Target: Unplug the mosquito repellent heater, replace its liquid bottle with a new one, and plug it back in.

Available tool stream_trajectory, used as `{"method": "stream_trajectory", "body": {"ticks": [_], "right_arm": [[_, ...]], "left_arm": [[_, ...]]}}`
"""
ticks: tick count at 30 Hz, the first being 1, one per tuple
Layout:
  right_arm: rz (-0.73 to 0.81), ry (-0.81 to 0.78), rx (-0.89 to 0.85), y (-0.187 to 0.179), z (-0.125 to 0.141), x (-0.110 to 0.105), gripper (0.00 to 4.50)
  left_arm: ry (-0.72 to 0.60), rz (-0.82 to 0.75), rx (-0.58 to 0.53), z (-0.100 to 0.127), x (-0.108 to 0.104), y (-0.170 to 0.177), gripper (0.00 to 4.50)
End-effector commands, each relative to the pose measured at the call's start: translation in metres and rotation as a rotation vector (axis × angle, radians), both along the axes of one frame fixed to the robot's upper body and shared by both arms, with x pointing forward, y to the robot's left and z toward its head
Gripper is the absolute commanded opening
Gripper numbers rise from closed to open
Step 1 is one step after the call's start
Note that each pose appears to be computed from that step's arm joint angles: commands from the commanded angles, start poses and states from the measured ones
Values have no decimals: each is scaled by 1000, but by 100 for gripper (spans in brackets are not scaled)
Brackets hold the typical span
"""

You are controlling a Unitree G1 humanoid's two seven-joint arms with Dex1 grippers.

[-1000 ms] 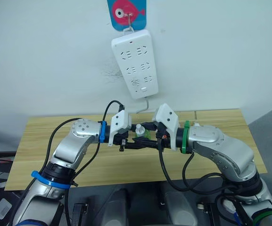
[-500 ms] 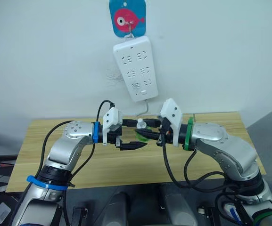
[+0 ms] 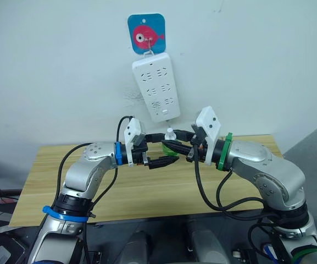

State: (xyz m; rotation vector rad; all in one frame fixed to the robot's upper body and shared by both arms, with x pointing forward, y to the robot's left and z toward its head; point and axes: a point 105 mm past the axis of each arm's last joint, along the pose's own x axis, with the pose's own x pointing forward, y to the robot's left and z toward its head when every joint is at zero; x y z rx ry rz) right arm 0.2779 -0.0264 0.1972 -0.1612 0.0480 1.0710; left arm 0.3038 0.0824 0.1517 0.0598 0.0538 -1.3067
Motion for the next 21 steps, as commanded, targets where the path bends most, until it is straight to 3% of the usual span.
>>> {"method": "stream_trajectory", "body": {"ticks": [1,2,5,10,16,21], "right_arm": [[29,-49,29,4,12,-9,112],[30,-49,29,4,12,-10,112],[36,-51,23,5,11,-10,112],[37,-50,19,5,10,-11,112],[71,-31,16,6,6,-14,112],[369,3,-37,2,2,-31,112]], "left_arm": [[-34,-30,-18,15,-4,-2,450],[-33,-33,-17,15,-4,-2,450],[-31,-34,-37,18,-1,-4,391],[-41,-53,-40,19,-3,-6,235],[-70,-84,-22,18,-8,-7,224],[-110,-155,23,13,-15,-4,224]]}}
